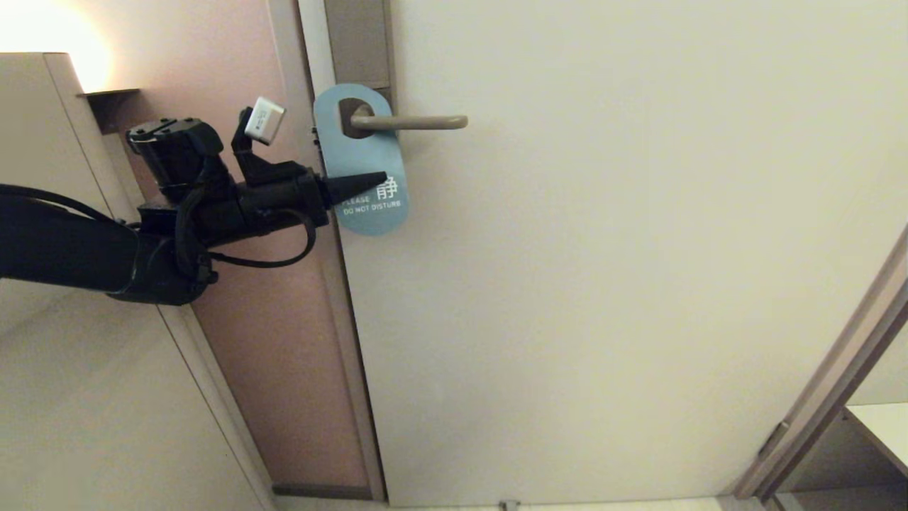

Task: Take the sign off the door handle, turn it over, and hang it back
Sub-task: Take down the sign

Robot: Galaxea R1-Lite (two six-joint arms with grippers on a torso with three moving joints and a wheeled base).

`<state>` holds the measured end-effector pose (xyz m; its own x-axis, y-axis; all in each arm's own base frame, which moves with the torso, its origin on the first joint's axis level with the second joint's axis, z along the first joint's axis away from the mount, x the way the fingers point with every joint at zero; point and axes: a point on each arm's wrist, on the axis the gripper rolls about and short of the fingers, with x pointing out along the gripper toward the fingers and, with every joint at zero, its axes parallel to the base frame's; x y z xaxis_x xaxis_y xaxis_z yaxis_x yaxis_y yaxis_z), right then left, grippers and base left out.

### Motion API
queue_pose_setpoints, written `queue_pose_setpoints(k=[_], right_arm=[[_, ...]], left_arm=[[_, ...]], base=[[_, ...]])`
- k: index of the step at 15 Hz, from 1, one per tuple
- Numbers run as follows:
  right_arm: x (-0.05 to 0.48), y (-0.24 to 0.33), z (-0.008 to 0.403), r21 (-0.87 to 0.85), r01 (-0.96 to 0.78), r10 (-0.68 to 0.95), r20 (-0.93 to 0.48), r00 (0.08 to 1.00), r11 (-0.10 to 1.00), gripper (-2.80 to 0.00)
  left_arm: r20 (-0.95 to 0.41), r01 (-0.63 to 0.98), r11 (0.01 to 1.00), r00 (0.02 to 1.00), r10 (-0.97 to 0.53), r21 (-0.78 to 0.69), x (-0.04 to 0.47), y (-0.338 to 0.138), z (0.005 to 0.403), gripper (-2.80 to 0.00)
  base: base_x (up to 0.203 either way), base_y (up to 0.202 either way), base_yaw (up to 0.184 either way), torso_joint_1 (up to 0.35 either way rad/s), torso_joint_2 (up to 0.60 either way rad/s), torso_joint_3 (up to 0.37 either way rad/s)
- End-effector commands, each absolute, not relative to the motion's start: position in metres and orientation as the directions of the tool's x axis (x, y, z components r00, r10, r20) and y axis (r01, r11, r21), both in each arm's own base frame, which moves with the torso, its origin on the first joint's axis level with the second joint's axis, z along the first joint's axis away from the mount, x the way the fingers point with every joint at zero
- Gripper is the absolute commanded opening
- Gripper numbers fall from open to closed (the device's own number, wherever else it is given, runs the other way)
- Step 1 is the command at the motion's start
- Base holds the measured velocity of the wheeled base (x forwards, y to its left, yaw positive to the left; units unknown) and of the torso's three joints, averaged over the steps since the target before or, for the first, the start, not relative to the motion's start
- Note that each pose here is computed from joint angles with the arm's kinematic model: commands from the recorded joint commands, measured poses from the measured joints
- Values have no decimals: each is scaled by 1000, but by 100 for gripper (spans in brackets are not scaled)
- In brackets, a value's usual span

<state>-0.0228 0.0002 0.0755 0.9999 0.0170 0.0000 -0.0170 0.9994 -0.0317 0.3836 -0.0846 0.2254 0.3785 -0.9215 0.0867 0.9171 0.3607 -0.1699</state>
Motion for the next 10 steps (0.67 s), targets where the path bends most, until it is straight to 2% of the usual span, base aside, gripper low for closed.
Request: queue_pose_setpoints(k=[1, 10], right_arm=[[-23, 0, 76, -32, -18, 18, -2, 1000, 999, -280], [-23, 0, 76, -32, -18, 18, -2, 1000, 999, -280]], left_arm=[[89, 920, 356, 373, -923, -165, 375, -83, 230, -280], [68, 908, 387, 401, -913, -163, 369, -76, 221, -280]], base=[[0, 0, 0, 0, 0, 0], [0, 0, 0, 0, 0, 0]])
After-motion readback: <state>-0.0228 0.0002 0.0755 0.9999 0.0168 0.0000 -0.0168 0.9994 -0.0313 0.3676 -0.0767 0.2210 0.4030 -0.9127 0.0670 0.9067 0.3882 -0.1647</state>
